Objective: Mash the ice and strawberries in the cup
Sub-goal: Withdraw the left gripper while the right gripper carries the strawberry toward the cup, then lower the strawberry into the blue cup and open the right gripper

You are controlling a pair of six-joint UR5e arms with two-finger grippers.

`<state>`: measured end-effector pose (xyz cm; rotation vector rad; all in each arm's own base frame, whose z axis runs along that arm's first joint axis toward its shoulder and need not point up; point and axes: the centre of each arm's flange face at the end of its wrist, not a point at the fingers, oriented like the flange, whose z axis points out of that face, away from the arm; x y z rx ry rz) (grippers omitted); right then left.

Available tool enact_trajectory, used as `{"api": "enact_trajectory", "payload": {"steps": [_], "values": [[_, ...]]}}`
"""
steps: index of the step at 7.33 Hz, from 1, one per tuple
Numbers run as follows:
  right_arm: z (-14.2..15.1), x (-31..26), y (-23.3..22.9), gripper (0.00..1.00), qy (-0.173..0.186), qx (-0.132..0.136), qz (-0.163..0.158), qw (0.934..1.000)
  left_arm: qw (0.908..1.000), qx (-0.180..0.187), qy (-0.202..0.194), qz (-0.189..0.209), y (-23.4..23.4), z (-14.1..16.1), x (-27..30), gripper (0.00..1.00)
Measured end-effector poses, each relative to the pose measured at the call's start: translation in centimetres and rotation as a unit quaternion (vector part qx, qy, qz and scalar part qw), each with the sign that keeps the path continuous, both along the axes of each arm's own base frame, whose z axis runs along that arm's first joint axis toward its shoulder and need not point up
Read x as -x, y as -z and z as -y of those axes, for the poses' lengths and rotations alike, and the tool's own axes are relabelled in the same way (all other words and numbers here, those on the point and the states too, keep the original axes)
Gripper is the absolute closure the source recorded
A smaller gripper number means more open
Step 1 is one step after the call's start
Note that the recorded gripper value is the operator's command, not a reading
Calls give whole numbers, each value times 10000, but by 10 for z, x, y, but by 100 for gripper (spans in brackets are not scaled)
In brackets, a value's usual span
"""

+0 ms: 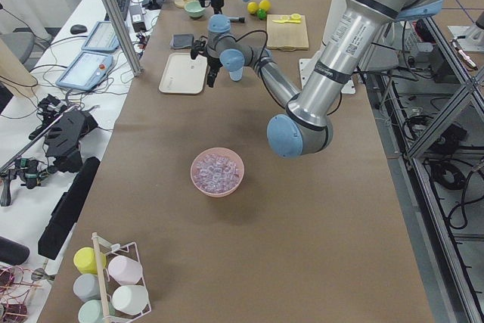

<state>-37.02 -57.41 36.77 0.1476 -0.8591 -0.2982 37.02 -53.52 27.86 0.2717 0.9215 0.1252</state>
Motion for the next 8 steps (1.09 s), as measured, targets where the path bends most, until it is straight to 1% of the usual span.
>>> {"api": "enact_trajectory", "payload": {"steps": [1, 3, 5, 7, 8], "values": [[-9, 15, 33, 100, -129, 67, 167, 9998, 9999, -36, -91, 141, -41, 4, 42, 2], [-29, 54, 99, 100, -374, 176, 450, 9981, 9990, -146, -138, 405, -119, -5, 112, 2], [-56, 99, 161, 100, -534, 210, 680, 9960, 9985, -117, -126, 512, -167, -13, 162, 2], [-93, 149, 218, 100, -592, 111, 733, 9955, 9984, -8, -107, 553, -214, -23, 232, 2], [-108, 171, 238, 100, -599, 34, 721, 9956, 9985, 40, -65, 542, -231, -29, 262, 2]]}}
